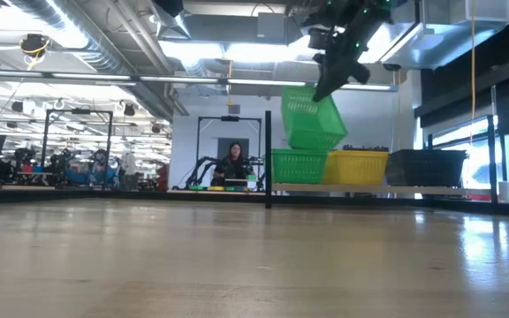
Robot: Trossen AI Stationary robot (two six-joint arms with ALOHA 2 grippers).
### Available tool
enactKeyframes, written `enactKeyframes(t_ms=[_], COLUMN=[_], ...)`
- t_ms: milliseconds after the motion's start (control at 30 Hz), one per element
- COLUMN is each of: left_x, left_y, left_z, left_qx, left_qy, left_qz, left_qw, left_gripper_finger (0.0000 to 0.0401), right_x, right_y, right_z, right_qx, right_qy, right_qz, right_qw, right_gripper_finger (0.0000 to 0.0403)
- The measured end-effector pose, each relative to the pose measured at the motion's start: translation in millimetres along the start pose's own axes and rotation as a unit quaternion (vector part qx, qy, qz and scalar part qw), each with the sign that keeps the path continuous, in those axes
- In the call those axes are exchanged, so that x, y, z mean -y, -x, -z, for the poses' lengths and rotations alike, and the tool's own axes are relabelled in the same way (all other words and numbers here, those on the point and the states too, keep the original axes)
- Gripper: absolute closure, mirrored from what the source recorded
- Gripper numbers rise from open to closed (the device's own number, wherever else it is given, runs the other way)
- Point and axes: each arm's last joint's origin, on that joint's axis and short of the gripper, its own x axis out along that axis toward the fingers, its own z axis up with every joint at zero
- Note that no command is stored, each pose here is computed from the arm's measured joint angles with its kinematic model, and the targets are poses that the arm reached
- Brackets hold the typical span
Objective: Stack baskets on shelf by color
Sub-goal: Stack the green bin on the green bin on the shelf
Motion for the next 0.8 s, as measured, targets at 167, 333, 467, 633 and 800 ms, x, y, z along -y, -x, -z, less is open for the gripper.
enactKeyframes(t_ms=[167,333,467,633,800], left_x=[-1.9,-2.7,-2.6,-2.5,-1.9], left_y=[-1.6,-2.2,-2.1,-2.1,-2.1], left_z=[-1.0,-1.3,-1.3,-1.5,-2.6], left_qx=[0.000,0.000,0.000,0.000,0.005], left_qy=[0.003,0.005,0.007,0.009,0.013], left_qz=[-0.005,-0.007,-0.007,-0.006,-0.003], left_qw=[1.000,1.000,1.000,1.000,1.000], left_gripper_finger=[0.0327,0.0327,0.0327,0.0327,0.0327], right_x=[2.7,7.2,5.3,2.6,2.3], right_y=[-9.2,-9.0,-15.1,-27.0,-31.5], right_z=[-2.6,-5.1,-2.2,0.7,1.3], right_qx=[0.012,0.027,0.022,0.005,-0.002], right_qy=[0.008,0.008,0.006,0.005,0.005], right_qz=[0.013,0.034,0.010,-0.012,-0.014], right_qw=[1.000,0.999,1.000,1.000,1.000], right_gripper_finger=[0.0403,0.0403,0.0403,0.0403,0.0383])
